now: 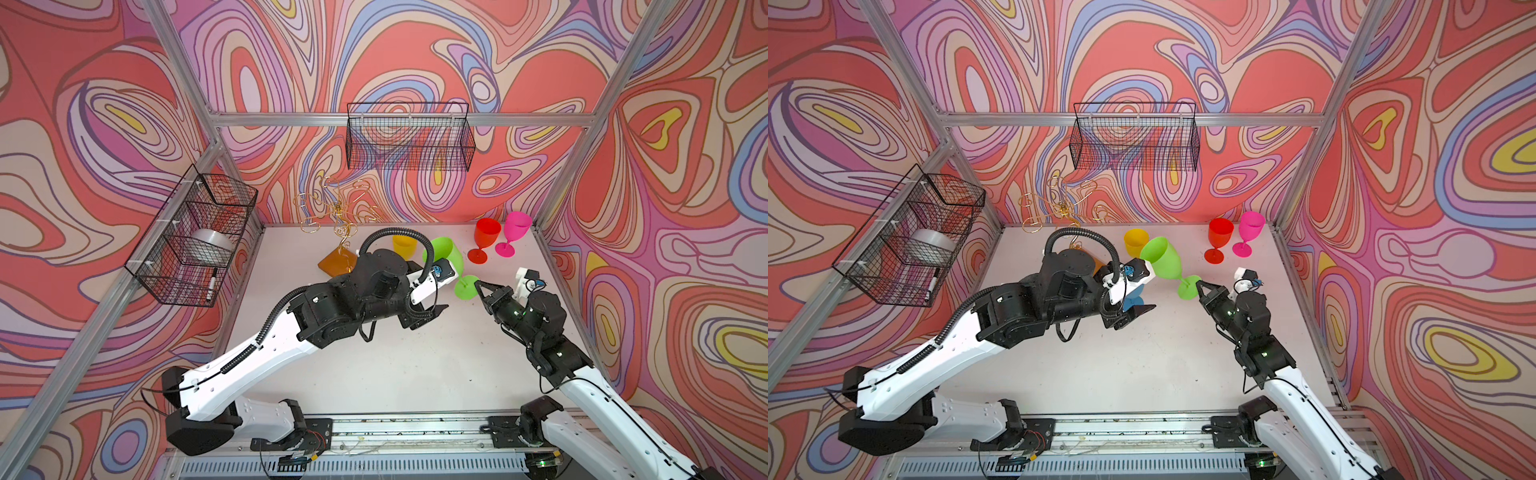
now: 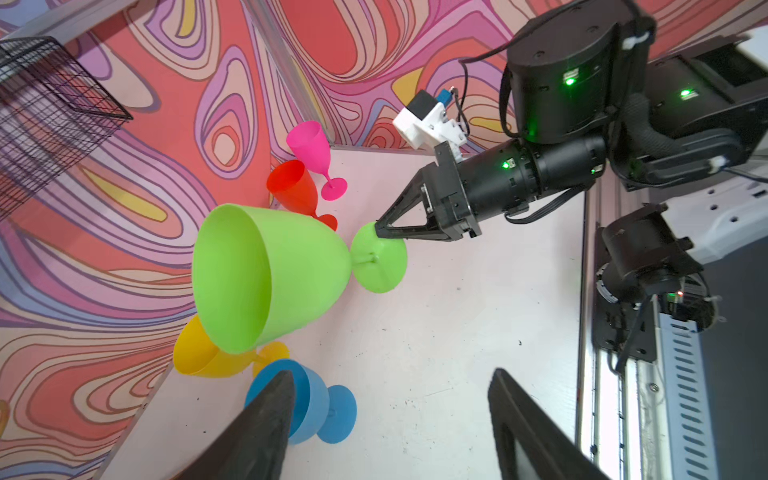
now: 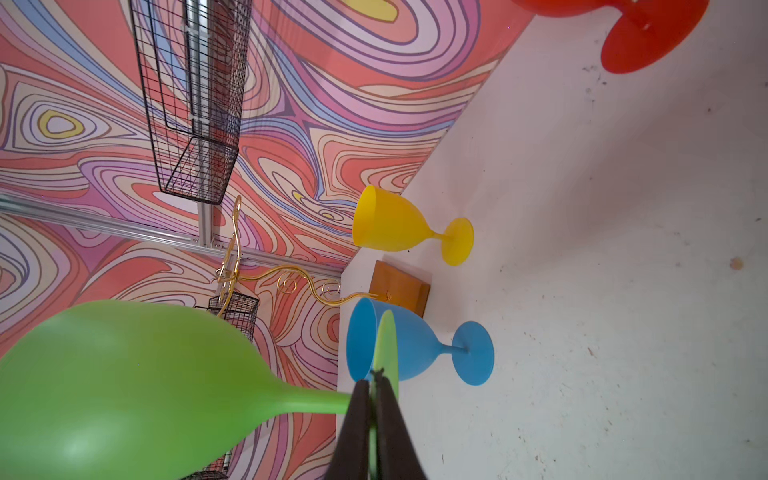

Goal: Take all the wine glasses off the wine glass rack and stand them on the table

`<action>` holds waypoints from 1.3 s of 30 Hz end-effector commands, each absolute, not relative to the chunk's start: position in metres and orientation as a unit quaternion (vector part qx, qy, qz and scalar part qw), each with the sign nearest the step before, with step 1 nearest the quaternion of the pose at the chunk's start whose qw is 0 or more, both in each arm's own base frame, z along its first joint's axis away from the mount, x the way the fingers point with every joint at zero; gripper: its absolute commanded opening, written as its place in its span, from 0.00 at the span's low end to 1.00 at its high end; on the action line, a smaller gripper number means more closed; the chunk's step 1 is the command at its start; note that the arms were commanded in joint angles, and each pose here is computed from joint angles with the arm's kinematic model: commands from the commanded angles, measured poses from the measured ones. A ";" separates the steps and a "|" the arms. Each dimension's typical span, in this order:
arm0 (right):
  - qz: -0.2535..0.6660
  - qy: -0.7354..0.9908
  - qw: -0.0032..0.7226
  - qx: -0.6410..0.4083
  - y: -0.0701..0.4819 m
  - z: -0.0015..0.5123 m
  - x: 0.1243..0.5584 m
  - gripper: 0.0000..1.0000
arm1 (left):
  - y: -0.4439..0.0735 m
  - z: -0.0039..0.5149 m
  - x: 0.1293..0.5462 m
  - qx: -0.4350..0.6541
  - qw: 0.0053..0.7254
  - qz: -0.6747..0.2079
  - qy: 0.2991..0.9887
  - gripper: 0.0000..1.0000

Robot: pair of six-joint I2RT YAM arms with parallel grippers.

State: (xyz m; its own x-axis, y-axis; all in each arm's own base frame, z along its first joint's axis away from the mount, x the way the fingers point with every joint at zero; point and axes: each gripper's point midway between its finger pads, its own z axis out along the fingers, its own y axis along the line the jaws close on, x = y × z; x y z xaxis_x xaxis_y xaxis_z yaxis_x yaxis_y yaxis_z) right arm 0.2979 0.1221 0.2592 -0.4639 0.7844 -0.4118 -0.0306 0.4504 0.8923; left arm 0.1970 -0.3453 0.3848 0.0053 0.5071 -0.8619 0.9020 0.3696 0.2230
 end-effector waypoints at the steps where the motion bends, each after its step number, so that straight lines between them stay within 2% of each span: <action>1: 0.436 0.723 0.493 0.211 0.122 0.272 0.299 0.00 | -0.347 0.370 0.187 0.560 0.420 -0.218 0.680 0.74; 16: 0.413 0.723 0.530 0.159 0.123 0.273 0.299 0.00 | -0.343 0.389 0.221 0.527 0.418 -0.257 0.694 0.66; 39: 0.414 0.715 0.545 0.139 0.125 0.296 0.303 0.00 | -0.356 0.353 0.259 0.490 0.396 -0.267 0.729 0.58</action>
